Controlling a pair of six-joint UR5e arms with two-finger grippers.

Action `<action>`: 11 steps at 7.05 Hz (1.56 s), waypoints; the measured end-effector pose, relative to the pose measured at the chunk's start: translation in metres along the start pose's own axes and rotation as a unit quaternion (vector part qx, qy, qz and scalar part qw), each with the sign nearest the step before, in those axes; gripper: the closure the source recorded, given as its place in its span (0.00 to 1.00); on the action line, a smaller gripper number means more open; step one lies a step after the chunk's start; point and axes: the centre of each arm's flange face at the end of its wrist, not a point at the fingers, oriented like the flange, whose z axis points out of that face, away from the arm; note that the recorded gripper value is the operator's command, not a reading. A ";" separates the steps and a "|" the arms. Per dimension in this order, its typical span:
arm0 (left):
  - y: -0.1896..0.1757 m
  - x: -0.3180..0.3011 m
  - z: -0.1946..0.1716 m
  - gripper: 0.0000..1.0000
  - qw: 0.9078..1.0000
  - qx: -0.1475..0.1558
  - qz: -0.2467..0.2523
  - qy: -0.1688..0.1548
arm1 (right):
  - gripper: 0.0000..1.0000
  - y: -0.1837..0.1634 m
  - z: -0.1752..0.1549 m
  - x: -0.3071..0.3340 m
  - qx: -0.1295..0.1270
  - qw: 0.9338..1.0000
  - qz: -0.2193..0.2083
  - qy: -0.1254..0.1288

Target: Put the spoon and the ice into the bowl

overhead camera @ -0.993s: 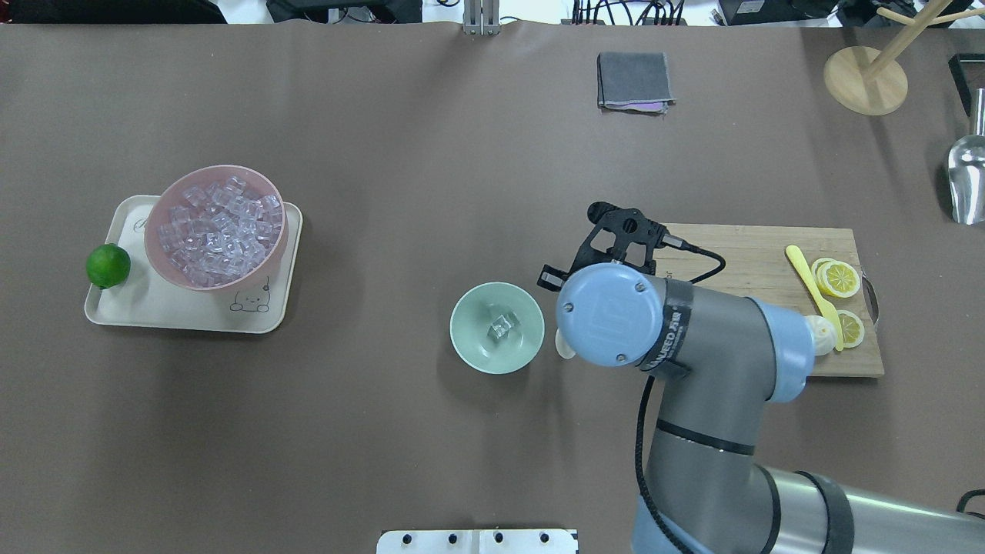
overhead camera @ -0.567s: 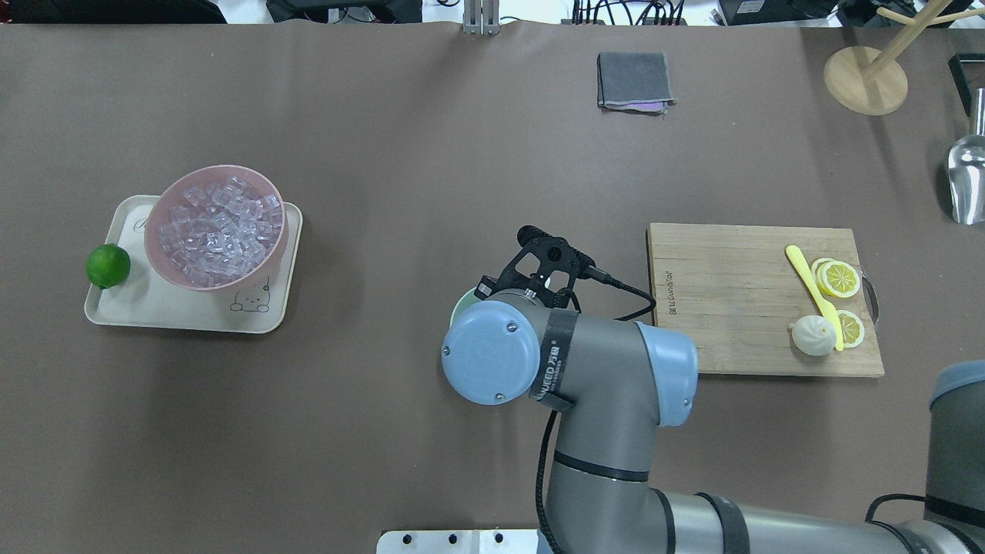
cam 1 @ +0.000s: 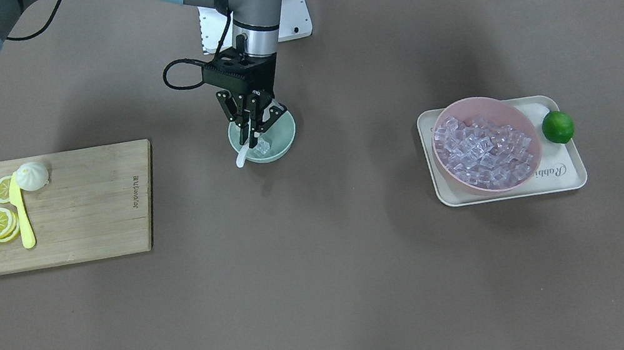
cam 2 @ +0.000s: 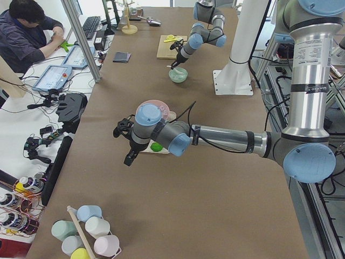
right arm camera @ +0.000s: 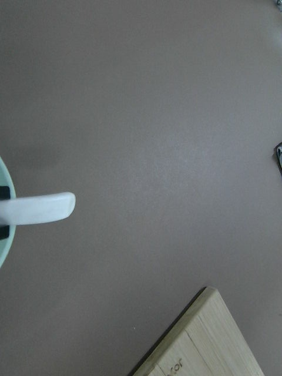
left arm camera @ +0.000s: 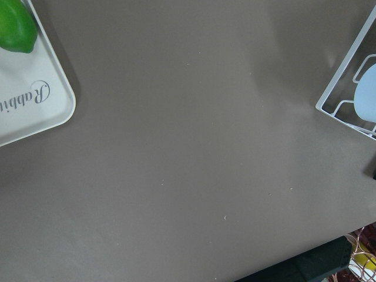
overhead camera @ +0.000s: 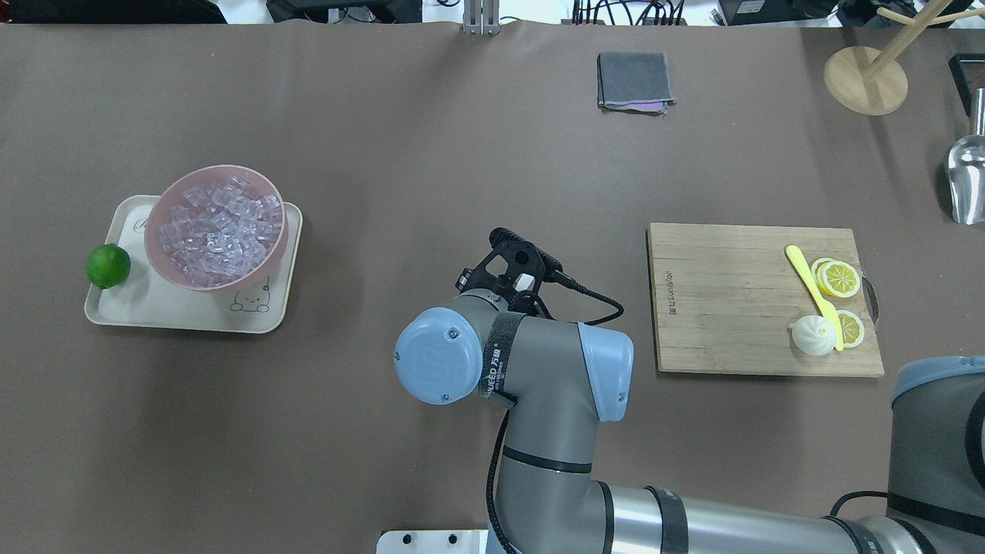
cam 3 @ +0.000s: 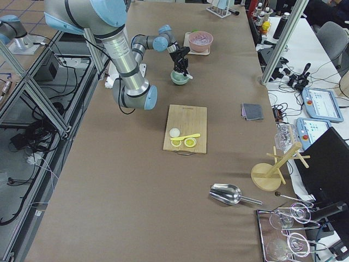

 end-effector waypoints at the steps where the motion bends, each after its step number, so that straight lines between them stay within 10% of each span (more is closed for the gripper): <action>1: 0.000 0.000 0.000 0.02 1.000 0.000 0.000 0.000 | 0.00 0.001 0.001 0.000 0.004 1.000 -0.003 0.000; 4: 0.002 -0.001 0.001 0.02 1.000 -0.001 -0.001 0.000 | 0.00 -0.021 -0.008 -0.002 0.029 0.999 -0.032 -0.016; 7: 0.001 0.003 -0.003 0.02 1.000 -0.004 -0.004 0.018 | 0.00 -0.130 -0.020 0.018 0.003 0.992 -0.123 -0.026; 11: 0.009 -0.022 -0.065 0.02 0.997 -0.057 0.002 0.043 | 0.00 -0.302 0.010 0.115 -0.089 0.955 -0.280 -0.039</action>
